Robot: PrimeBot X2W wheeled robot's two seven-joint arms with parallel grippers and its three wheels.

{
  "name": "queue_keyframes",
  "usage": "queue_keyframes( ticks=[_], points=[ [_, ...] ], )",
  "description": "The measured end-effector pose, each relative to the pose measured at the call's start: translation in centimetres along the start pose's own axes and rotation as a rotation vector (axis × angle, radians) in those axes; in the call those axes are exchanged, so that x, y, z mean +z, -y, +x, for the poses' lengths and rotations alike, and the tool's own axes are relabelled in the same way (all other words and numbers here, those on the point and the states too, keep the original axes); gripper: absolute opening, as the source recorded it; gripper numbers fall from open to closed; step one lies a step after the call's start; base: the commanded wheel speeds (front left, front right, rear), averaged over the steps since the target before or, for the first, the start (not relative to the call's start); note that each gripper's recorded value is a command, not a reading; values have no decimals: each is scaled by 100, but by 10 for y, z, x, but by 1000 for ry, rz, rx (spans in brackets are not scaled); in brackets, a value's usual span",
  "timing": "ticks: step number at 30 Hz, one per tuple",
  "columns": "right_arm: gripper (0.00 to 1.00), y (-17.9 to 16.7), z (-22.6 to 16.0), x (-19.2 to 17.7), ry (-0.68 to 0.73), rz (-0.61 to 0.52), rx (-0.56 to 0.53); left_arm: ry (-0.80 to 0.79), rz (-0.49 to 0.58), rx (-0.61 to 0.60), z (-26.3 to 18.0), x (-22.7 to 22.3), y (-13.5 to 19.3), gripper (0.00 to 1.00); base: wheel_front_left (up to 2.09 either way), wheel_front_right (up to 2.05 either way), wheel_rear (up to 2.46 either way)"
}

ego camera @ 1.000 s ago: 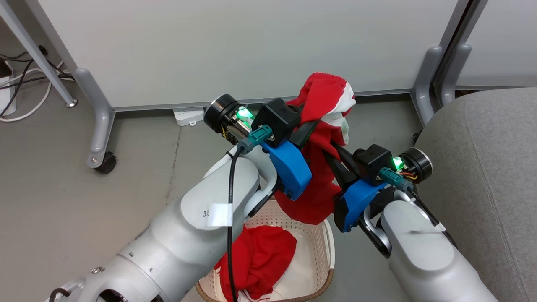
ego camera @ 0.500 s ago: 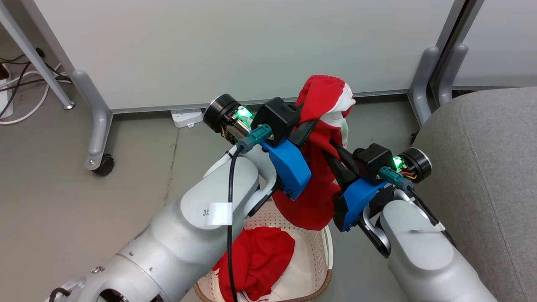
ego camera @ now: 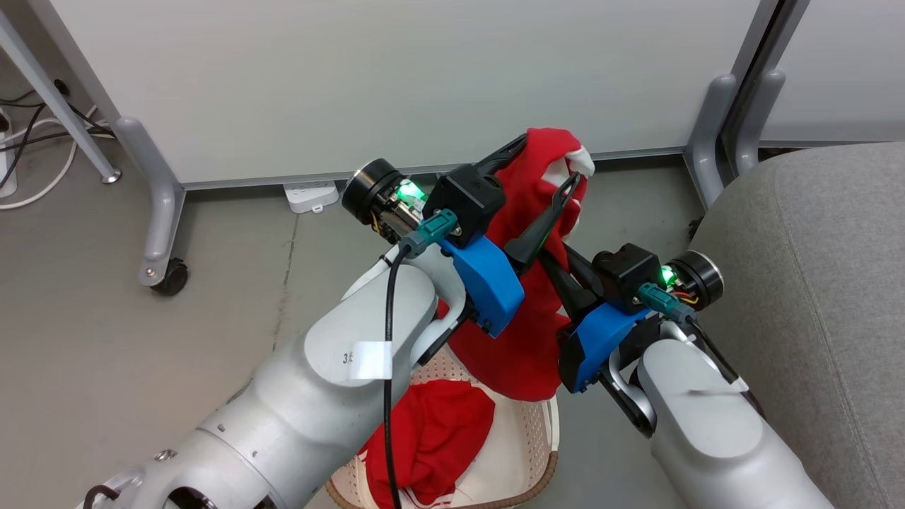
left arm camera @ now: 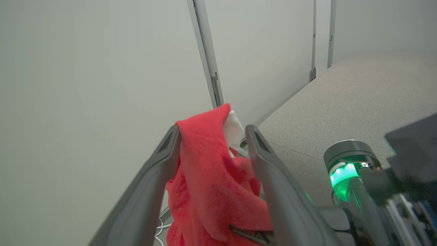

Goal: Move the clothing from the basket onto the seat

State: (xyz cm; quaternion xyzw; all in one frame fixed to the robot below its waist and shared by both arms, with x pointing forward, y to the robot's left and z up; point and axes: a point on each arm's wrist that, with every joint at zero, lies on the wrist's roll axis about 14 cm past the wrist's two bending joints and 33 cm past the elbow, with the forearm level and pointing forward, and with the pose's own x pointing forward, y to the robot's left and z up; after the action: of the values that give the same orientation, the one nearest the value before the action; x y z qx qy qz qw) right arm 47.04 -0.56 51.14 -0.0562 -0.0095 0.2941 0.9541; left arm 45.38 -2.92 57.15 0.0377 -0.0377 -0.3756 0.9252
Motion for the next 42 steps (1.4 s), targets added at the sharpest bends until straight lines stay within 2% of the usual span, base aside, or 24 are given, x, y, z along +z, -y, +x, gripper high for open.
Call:
queue_keyframes(
  ticks=[16,29,42],
  points=[
    [0,13,-1,-7,1,40,-36,-24,-24,-27,11,-17,6,100,0,0,0],
    [0,84,-25,-20,9,51,-213,-34,-60,-125,40,-41,31,100,0,0,0],
    [0,164,-82,-23,29,41,-472,-24,-106,-280,68,-62,79,100,0,0,0]
  ],
)
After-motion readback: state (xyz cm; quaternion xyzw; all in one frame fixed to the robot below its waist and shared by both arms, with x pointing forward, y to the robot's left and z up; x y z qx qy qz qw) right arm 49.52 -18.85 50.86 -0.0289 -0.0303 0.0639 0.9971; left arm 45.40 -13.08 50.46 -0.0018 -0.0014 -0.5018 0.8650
